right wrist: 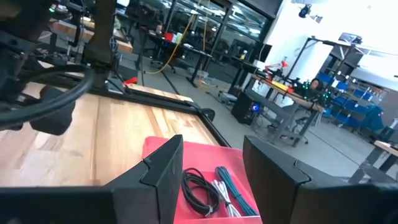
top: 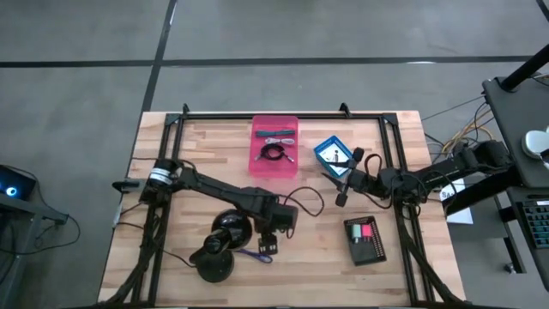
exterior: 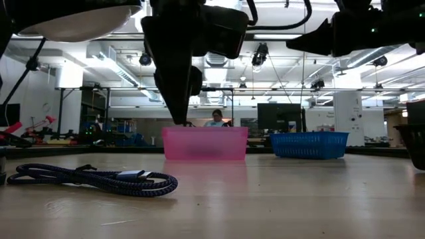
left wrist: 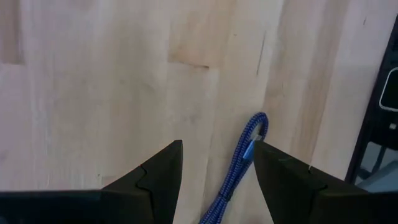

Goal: Pick and place items into bin
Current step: Put the blue charger cable into the pink bin

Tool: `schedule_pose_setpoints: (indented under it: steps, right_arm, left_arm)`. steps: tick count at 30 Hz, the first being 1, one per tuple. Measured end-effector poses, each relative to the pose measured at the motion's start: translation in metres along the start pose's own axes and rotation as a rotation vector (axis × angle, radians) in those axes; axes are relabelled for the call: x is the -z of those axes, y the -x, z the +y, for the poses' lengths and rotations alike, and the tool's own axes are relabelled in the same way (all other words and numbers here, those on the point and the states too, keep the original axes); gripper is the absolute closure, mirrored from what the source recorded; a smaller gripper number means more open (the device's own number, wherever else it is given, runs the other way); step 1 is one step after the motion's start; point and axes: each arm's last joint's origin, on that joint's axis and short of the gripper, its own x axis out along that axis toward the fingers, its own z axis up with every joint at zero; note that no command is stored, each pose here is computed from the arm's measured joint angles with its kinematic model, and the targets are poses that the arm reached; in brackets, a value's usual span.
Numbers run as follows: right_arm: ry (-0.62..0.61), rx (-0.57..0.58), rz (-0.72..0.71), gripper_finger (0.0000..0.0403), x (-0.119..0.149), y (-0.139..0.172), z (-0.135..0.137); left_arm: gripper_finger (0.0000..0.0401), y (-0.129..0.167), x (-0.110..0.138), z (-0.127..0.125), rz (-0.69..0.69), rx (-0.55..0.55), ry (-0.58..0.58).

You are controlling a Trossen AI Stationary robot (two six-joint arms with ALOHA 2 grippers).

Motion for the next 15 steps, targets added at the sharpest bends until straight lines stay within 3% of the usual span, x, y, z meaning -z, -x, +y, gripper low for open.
schedule_pose_setpoints:
  steps: [8, 15]
  right_arm:
    - [0.001, -0.001, 0.002, 0.0248, 0.0, 0.0, 0.0]
    - [0.007, -0.004, 0.01, 0.0248, 0.001, 0.0, 0.0]
  left_arm:
    - [0.0221, -0.015, 0.013, -0.018, 0.039, 0.0, -0.131]
    - [0.0221, -0.027, 0.016, -0.027, -0.012, 0.025, -0.17]
